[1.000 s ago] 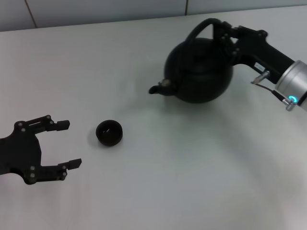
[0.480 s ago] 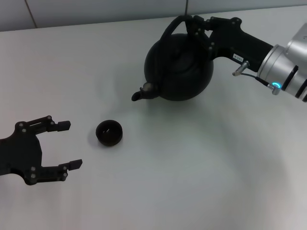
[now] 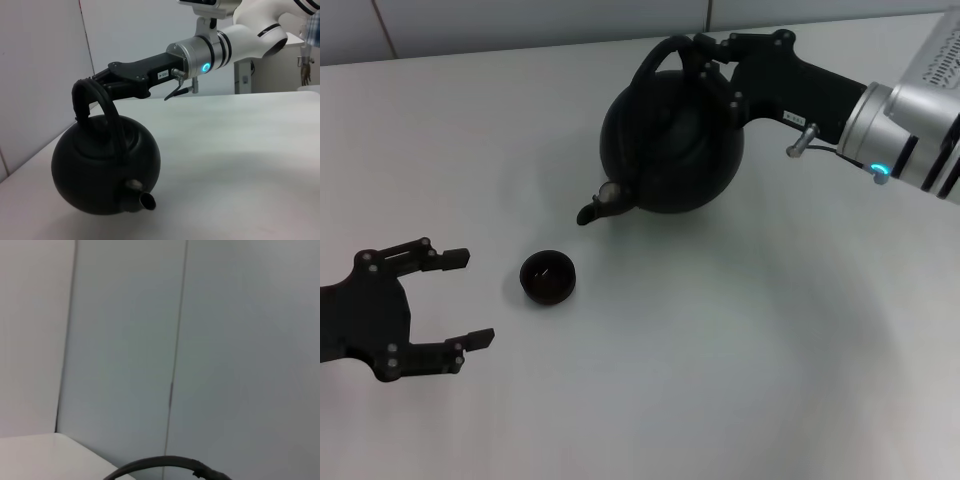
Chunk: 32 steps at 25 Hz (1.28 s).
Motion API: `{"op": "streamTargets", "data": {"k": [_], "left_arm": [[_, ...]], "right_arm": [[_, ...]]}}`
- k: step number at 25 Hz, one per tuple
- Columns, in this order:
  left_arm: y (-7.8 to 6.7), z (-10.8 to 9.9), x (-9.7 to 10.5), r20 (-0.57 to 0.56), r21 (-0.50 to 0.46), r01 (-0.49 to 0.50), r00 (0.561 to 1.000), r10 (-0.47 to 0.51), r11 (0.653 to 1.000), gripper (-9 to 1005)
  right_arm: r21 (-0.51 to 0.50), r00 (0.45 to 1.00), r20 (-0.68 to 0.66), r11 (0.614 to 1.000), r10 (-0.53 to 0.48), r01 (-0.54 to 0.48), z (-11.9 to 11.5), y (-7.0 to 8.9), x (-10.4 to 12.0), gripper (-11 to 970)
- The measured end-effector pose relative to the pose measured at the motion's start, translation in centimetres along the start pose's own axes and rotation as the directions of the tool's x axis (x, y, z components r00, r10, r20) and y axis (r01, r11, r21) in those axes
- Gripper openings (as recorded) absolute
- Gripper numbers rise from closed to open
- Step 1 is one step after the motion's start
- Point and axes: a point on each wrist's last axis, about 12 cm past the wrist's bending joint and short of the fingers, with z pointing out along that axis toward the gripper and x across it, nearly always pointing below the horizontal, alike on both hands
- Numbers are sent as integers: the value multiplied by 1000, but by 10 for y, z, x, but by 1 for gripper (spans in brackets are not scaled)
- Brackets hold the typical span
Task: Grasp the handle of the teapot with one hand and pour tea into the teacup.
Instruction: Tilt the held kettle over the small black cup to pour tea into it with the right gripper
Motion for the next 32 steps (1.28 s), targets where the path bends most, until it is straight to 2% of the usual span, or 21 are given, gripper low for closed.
{"op": "streamTargets", "data": {"k": [16,32], "left_arm": [[3,5,-2,3,-8,-7,1000,7,1000,842],[3,6,-2,3,-10,-6,1000,6,1000,842]], "right_arm": [[-102,993,-51,989,-111,105,22,6,-7,128],[-114,989,-29,984,-142,138,24,4,-15,129]]}}
